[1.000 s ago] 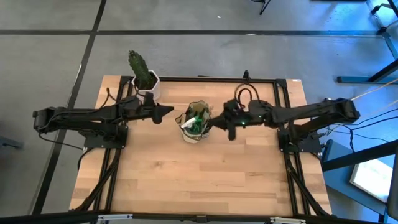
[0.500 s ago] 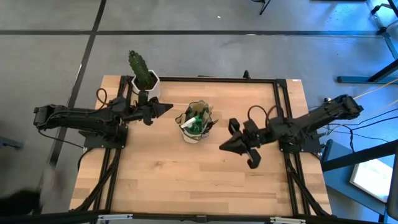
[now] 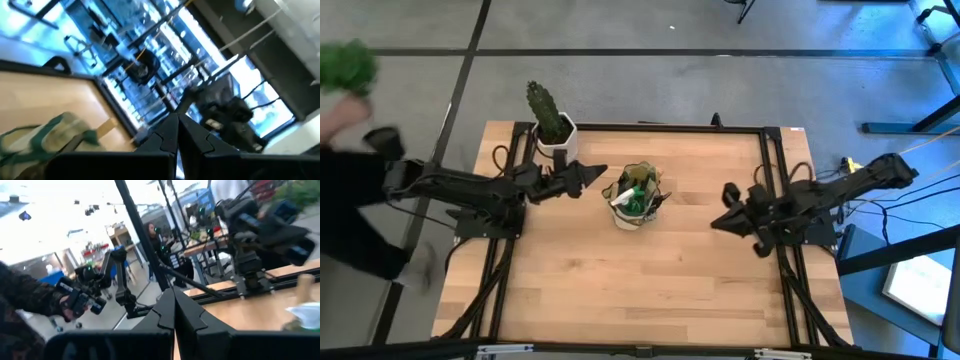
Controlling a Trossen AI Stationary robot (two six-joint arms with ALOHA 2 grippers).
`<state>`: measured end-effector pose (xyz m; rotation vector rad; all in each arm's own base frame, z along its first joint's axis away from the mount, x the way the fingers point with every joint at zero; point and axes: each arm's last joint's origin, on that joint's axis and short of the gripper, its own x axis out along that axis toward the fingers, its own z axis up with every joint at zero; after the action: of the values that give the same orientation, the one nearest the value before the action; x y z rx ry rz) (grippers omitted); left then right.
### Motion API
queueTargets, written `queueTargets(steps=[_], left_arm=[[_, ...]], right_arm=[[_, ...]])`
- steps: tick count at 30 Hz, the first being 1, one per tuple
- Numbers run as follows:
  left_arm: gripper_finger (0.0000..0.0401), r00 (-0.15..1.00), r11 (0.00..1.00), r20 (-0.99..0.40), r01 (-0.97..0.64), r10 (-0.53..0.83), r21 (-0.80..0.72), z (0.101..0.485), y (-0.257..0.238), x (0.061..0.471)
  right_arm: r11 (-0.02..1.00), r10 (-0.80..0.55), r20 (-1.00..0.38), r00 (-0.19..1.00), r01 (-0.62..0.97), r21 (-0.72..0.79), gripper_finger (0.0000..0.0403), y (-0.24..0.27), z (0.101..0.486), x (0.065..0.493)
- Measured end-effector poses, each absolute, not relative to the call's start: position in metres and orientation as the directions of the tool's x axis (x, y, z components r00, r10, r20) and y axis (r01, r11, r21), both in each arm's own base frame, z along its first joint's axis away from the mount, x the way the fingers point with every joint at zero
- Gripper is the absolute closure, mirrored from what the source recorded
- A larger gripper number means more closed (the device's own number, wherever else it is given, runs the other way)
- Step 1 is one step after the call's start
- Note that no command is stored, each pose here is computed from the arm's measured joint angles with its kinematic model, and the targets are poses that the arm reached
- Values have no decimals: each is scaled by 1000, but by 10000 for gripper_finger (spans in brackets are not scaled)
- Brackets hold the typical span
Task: Pick & Place Garden tools in Gardening bag
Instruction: Return to Home Position
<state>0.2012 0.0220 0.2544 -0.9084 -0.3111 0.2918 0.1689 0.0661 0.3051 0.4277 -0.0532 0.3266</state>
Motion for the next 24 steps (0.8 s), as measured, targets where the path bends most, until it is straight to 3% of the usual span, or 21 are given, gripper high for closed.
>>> queueTargets(steps=[8, 20, 24], left_arm=[[398, 845, 542, 203, -117, 495, -832, 251, 17, 222], [398, 851, 538, 183, -132, 492, -832, 262, 13, 273], [398, 859, 543, 181, -127, 479, -830, 263, 12, 284]], right_arm=[[907, 263, 84, 961, -276, 317, 403, 47, 263, 137], [897, 327, 85, 941, -338, 284, 403, 22, 230, 123], [897, 296, 45, 954, -293, 330, 403, 15, 223, 122]])
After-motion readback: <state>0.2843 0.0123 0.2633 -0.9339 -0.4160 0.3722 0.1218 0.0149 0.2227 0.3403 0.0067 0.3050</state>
